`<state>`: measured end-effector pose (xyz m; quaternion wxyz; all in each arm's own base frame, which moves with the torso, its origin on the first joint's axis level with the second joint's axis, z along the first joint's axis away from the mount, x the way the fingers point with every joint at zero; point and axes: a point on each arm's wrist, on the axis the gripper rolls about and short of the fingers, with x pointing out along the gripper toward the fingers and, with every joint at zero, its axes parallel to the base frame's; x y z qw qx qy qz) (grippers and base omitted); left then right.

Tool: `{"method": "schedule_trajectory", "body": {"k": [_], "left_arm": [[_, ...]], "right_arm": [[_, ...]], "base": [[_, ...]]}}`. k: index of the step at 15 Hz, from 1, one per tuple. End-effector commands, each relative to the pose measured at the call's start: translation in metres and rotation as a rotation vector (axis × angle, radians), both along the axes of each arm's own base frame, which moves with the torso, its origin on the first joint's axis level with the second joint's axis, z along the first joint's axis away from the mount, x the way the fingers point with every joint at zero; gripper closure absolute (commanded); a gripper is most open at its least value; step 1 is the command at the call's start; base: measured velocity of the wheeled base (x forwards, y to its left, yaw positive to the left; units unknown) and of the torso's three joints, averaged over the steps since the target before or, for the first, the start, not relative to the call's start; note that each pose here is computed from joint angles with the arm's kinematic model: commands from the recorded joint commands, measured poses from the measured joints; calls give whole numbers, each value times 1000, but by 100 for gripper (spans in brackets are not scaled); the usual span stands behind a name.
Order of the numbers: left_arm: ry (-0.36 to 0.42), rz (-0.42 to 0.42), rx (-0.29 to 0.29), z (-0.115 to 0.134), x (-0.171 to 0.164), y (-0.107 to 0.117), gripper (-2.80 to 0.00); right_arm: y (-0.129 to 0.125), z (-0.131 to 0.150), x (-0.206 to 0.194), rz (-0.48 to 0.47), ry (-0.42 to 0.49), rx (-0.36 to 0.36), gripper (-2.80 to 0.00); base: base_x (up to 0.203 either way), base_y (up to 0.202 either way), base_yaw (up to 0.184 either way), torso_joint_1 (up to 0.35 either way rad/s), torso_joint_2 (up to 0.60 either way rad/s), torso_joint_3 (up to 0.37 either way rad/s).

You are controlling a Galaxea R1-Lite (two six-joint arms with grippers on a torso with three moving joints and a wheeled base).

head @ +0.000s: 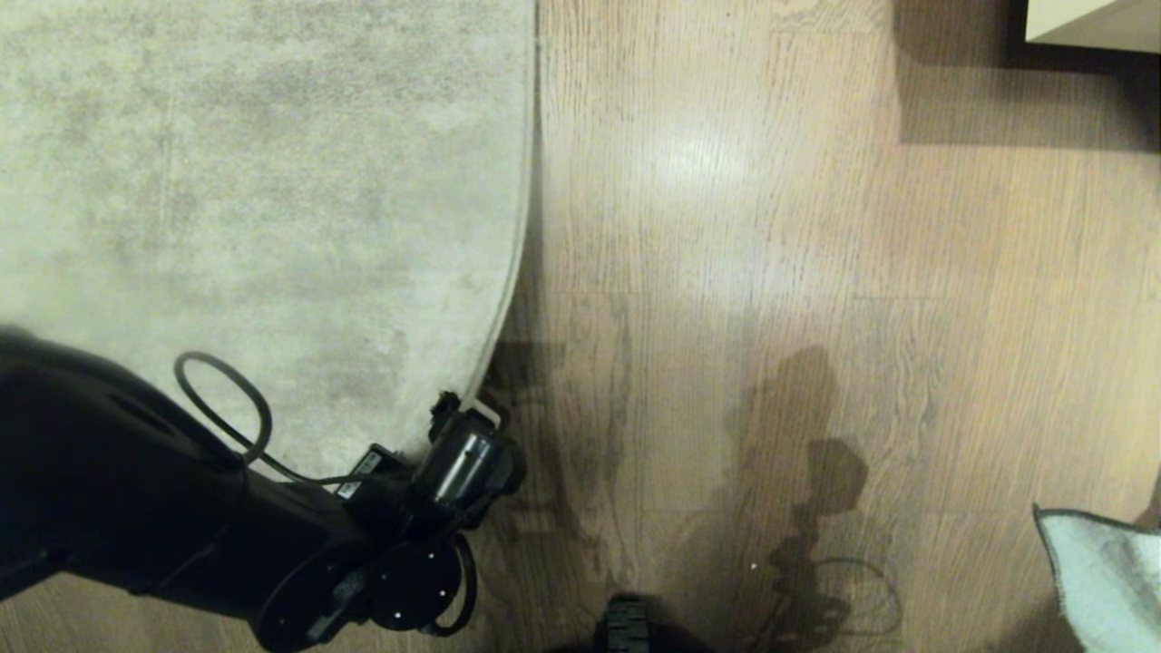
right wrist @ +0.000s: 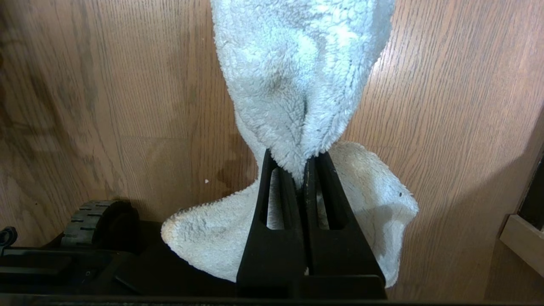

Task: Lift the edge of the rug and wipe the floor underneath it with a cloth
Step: Lift up the carpet

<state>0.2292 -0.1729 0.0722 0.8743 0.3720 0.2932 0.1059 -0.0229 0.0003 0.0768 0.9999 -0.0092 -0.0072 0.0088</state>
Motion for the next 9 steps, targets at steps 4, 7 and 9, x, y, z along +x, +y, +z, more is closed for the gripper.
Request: {"method": "schedule_trajectory", "body": {"k": [4, 7, 9], "left_arm": [[9, 1, -2, -1, -5, 5, 0], [-11, 12, -18, 8, -6, 10, 0], [-23, 26, -23, 14, -5, 15, 0]], "right_arm": [[0, 0, 0, 1, 0, 0, 0], [0, 0, 0, 1, 0, -1, 0], [0, 0, 0, 1, 0, 0, 0]], "base": [[0, 0, 0, 0, 0, 0], [0, 0, 0, 0, 0, 0], [0, 0, 0, 0, 0, 0]]}}
